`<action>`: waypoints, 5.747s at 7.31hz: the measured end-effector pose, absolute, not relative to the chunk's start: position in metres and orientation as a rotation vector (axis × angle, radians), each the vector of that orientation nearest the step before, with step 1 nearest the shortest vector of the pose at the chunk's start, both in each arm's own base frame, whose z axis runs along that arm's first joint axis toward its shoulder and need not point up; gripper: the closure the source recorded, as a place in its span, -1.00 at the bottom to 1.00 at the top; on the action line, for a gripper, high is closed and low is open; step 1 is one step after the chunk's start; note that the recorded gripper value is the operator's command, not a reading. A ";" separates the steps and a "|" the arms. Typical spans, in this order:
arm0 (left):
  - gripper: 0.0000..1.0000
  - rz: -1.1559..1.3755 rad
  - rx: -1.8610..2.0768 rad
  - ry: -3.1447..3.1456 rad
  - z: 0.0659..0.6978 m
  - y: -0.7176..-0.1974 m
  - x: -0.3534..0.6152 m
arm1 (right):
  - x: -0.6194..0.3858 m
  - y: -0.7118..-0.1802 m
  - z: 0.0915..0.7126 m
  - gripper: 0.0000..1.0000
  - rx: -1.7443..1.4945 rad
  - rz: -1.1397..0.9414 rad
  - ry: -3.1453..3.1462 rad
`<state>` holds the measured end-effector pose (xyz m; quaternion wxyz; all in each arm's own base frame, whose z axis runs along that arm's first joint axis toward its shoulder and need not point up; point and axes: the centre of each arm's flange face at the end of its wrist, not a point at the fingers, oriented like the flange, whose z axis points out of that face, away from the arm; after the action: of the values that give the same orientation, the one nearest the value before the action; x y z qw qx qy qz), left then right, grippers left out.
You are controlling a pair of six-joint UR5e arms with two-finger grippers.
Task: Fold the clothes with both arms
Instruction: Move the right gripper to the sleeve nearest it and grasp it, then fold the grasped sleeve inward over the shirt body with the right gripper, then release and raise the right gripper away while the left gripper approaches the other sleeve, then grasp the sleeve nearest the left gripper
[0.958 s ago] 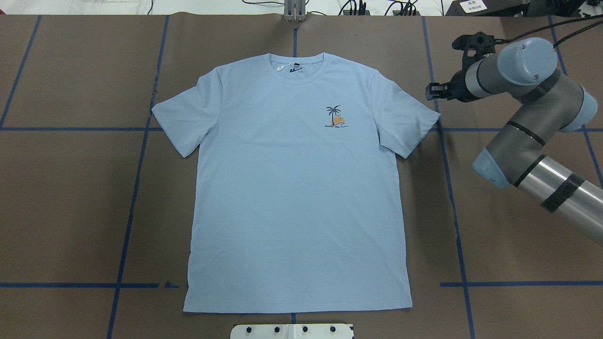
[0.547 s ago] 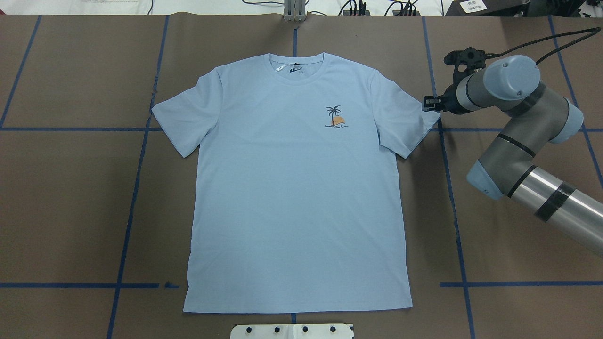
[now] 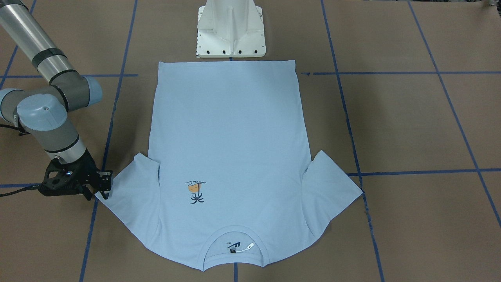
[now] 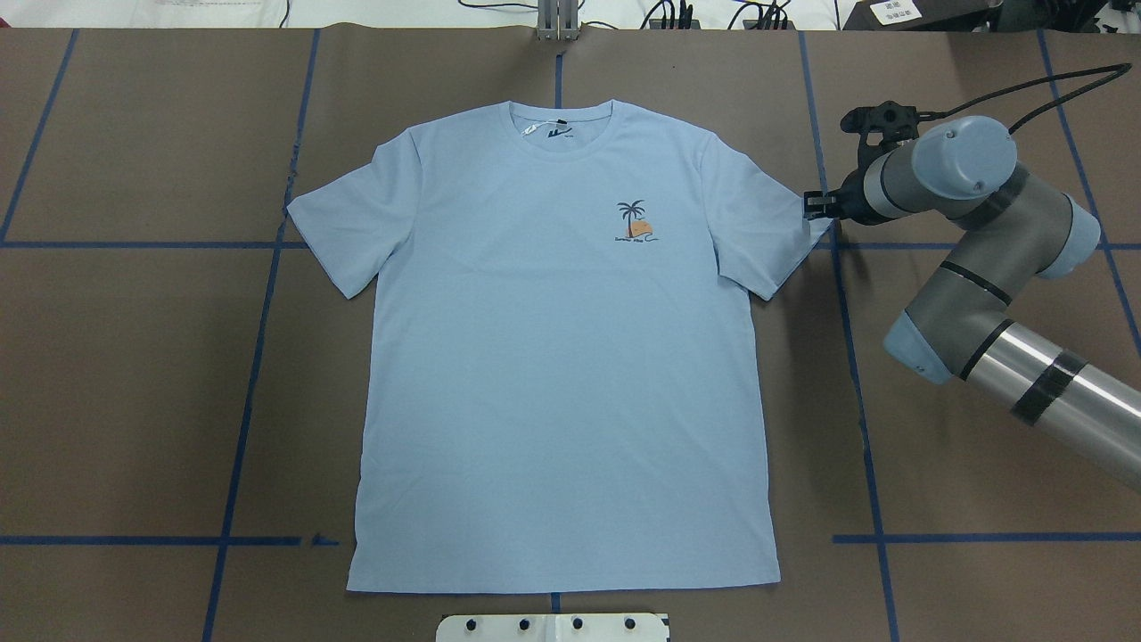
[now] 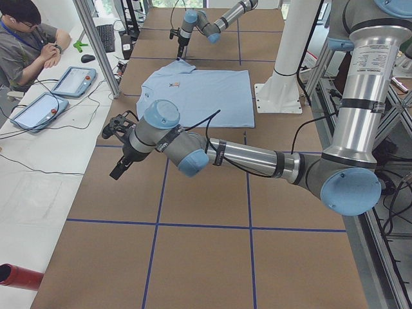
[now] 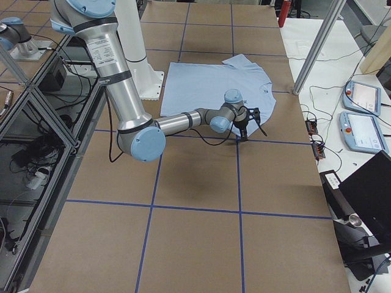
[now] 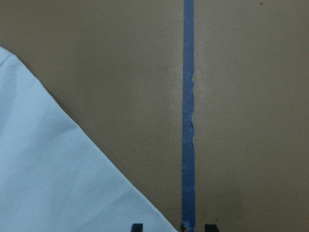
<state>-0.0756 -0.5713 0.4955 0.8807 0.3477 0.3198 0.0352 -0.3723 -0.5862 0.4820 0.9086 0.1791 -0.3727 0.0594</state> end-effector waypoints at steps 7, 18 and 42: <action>-1.00 0.073 0.728 0.667 0.494 -0.571 -0.076 | -0.381 -0.583 0.444 1.00 0.414 0.117 -0.786; -1.00 0.073 0.724 0.673 0.495 -0.570 -0.076 | -0.572 -0.567 0.235 -1.00 0.486 0.384 -0.582; 0.10 -0.253 0.394 0.961 0.468 -0.598 0.398 | -0.195 -0.706 0.313 -1.00 0.310 -0.005 -0.822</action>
<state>0.3981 -0.5984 0.4677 0.8605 0.1877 0.4579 -0.1205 -0.1954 -0.7064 0.3130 0.9051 0.1501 -0.3978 -0.0026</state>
